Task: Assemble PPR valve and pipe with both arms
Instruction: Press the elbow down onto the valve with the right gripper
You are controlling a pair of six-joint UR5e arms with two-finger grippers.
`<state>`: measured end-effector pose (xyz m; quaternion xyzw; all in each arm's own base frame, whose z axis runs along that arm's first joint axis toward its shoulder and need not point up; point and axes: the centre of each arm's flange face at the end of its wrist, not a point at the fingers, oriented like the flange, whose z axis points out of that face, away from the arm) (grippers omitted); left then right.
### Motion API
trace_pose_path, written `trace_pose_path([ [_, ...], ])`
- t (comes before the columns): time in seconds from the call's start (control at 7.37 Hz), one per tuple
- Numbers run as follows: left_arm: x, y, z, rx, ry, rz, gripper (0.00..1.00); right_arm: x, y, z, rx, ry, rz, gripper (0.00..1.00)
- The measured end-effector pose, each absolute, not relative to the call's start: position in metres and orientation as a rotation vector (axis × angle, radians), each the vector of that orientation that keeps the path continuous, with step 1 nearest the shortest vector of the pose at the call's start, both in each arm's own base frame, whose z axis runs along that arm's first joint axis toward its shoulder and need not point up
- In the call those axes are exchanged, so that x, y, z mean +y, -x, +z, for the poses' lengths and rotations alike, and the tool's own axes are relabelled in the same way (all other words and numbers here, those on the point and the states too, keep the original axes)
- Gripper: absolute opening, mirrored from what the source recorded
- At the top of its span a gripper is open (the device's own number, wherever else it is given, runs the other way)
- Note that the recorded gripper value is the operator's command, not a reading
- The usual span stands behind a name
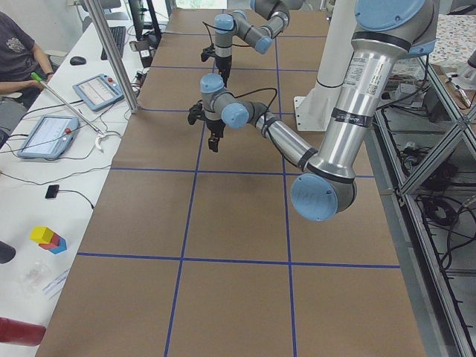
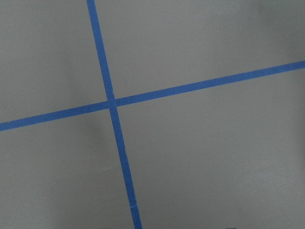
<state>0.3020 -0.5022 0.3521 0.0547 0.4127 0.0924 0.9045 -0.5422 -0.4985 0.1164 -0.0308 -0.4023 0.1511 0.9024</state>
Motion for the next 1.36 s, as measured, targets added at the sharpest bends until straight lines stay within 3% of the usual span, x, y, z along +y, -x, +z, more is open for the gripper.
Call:
trace_pose_path([
  [1.36, -0.503, -0.3027, 0.3542, 0.85, -0.11, 0.19, 0.85, -0.5013, 0.5489, 0.1244, -0.816, 0.064, 0.308, 0.0],
])
